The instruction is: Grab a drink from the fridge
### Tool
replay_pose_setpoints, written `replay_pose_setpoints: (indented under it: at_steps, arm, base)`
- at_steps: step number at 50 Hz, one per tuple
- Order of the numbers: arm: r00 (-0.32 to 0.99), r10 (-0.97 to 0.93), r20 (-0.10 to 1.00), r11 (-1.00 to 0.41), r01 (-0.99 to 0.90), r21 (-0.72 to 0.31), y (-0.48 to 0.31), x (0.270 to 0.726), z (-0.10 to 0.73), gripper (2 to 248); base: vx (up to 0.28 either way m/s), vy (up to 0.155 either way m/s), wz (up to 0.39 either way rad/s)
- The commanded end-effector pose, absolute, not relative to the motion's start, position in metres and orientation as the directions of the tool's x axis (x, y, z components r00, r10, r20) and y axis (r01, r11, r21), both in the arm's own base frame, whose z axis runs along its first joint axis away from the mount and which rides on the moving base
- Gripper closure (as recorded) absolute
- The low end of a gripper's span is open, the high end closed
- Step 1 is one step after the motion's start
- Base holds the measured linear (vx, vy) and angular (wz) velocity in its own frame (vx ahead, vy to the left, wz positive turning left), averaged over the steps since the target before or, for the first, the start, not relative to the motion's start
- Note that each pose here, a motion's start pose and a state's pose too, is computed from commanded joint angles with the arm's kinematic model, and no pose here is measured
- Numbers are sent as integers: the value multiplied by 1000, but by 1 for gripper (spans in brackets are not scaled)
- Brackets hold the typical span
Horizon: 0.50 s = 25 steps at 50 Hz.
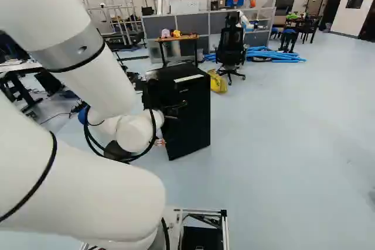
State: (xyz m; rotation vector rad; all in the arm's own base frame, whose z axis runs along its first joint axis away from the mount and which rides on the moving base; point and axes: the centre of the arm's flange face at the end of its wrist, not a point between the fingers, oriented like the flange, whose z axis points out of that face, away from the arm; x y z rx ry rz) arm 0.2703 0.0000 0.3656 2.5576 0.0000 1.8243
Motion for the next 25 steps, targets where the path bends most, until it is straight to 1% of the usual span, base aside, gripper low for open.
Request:
replay_pose_setpoints:
  at_steps: [18, 25]
  arm:
    - [326, 0, 946, -1000, 0, 0, 0, 270, 366, 3]
    - [326, 0, 946, -1000, 0, 0, 0, 270, 366, 3]
  base:
    - [75, -54, 161]
    - [82, -54, 214]
